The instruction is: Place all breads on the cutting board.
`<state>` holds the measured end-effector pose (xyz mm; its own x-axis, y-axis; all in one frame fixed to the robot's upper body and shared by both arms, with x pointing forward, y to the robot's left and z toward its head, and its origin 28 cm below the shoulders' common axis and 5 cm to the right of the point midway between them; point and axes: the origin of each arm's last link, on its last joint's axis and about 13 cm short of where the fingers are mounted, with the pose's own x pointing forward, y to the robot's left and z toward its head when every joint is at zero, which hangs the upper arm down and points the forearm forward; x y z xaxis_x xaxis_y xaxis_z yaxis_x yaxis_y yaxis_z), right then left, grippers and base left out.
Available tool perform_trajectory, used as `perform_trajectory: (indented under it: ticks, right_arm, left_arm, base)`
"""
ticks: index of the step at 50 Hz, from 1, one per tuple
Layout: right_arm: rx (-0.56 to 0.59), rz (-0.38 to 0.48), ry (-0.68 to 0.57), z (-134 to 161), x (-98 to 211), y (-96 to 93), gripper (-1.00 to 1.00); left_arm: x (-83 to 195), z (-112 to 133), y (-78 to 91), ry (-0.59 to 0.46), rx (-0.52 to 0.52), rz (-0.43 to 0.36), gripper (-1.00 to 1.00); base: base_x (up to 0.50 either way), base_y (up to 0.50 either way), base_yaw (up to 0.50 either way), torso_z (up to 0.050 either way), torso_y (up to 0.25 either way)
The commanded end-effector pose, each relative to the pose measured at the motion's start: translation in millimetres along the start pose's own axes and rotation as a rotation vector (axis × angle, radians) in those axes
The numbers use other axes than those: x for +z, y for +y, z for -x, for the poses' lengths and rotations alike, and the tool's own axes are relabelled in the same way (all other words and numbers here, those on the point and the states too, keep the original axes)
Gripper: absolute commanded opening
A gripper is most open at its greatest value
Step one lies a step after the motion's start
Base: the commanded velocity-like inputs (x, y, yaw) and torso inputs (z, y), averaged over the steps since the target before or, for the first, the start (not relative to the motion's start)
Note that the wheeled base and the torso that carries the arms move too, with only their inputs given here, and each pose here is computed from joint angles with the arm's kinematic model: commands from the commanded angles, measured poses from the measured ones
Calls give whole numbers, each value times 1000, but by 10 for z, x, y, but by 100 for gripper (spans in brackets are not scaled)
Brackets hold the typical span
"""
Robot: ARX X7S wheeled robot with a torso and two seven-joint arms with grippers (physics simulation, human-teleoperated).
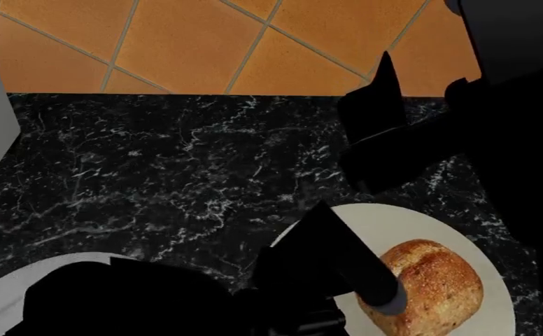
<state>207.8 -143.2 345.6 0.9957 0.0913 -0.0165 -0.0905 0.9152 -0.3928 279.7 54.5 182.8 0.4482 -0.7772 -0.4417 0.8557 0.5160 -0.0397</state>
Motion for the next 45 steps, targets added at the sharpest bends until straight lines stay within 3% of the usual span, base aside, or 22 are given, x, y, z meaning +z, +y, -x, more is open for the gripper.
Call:
perform_trajectory:
  ticks: [1, 18, 28, 35, 45]
  right_arm:
    - [18, 2, -30, 7, 43, 3, 100]
    - [22, 15, -25, 89, 95, -6, 100]
    - [61, 27, -33, 142, 180, 67, 100]
    - [54, 39, -44, 188, 235, 58, 100]
    - [73, 51, -62, 256, 292, 76, 100]
  left_arm:
    - [94, 156, -95, -65, -14, -46, -100]
    - [324, 870, -270, -245, 17, -106, -100]
    - [511, 1378, -37, -321, 179, -170, -100]
    - [454, 1579, 53, -306, 253, -213, -100]
    - [455, 1727, 283, -293, 408, -197, -100]
  base:
    - [0, 0, 0, 0, 0]
    - [0, 0, 0, 0, 0]
    - [0, 0, 0, 0, 0]
    - [0, 0, 0, 0, 0]
    - [0, 0, 0, 0, 0]
